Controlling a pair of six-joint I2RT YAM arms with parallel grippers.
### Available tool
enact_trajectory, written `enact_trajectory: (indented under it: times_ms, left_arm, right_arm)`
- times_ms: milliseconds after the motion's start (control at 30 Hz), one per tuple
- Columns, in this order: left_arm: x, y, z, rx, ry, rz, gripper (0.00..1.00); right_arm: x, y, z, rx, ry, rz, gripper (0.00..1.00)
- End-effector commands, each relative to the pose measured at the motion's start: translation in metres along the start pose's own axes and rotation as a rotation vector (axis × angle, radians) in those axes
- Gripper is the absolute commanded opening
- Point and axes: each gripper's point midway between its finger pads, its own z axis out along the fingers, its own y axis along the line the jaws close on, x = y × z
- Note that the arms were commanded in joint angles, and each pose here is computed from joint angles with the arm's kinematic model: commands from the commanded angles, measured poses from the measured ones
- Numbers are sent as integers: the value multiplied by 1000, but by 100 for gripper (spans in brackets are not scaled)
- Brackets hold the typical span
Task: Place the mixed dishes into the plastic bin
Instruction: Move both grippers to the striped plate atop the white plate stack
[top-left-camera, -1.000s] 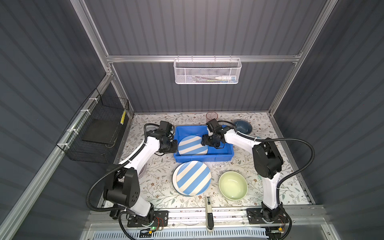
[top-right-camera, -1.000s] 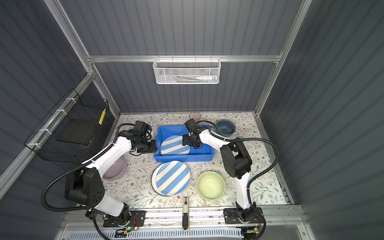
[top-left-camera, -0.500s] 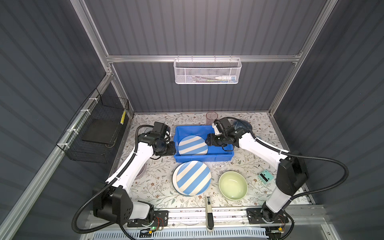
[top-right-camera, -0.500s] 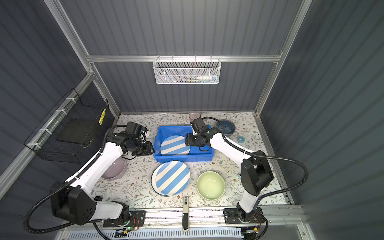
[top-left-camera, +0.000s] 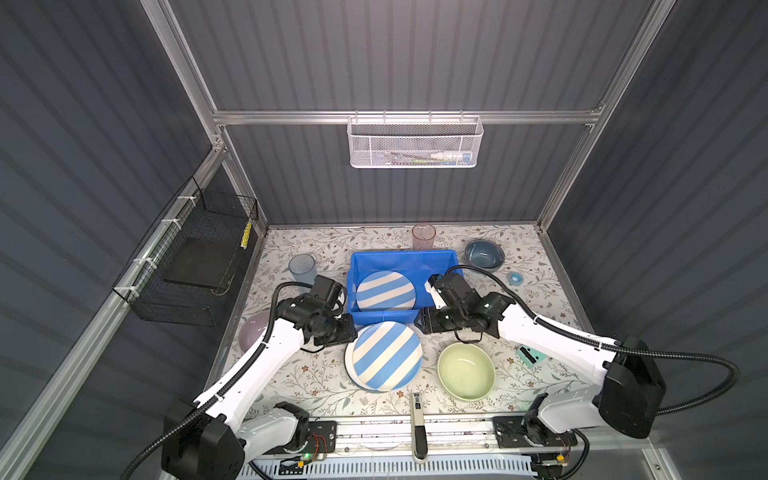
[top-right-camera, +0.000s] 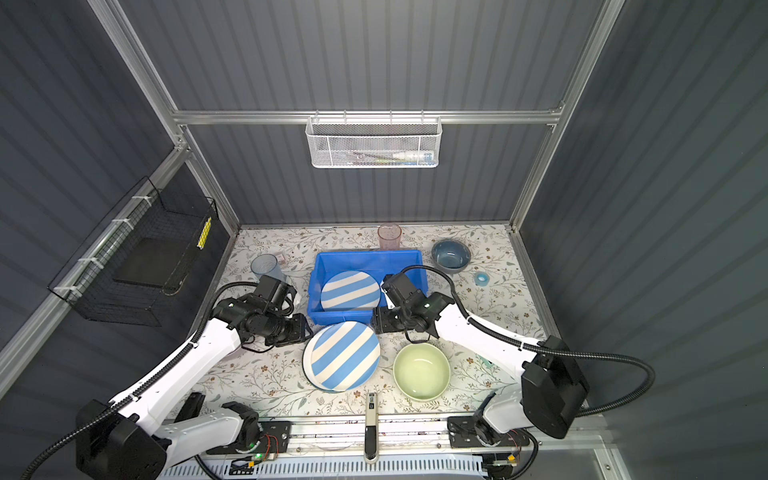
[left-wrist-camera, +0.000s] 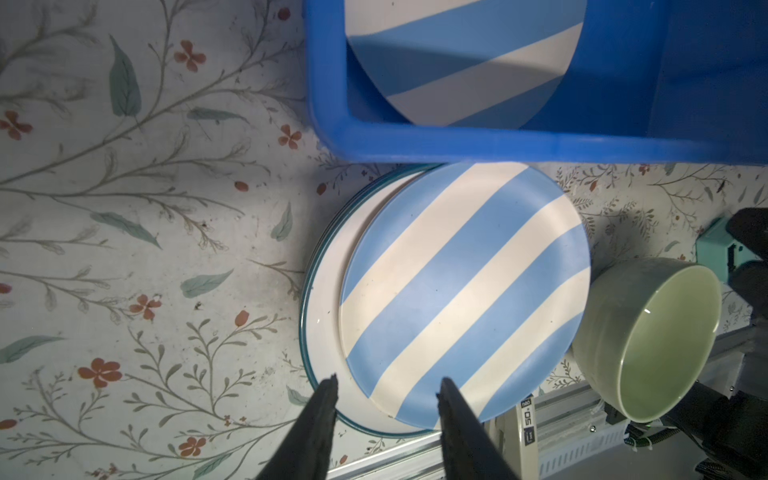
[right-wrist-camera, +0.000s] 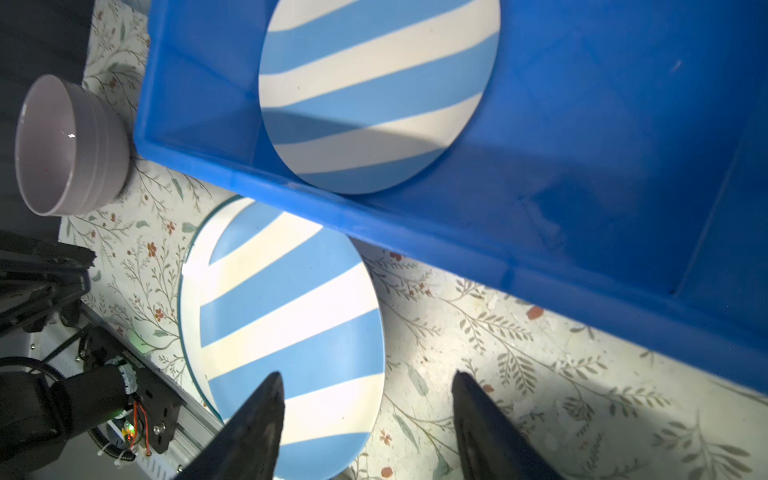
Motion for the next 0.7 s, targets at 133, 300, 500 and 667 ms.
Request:
enact_trajectory:
  times_ms: [133, 300, 500, 667]
  left_arm:
    - [21, -6, 26, -9, 19, -51, 42]
    - [26, -2, 39, -45, 27, -50, 39]
    - [36, 8, 48, -86, 51, -50, 36]
    - [42, 15, 57, -105, 63, -58, 35]
  right_arm:
    - [21, -3, 13, -21, 28, 26, 64]
    - [22, 1, 26, -56, 28, 6, 63]
    - [28, 1, 37, -69, 50, 12, 61]
    - [35, -2, 47, -69, 69, 32, 58]
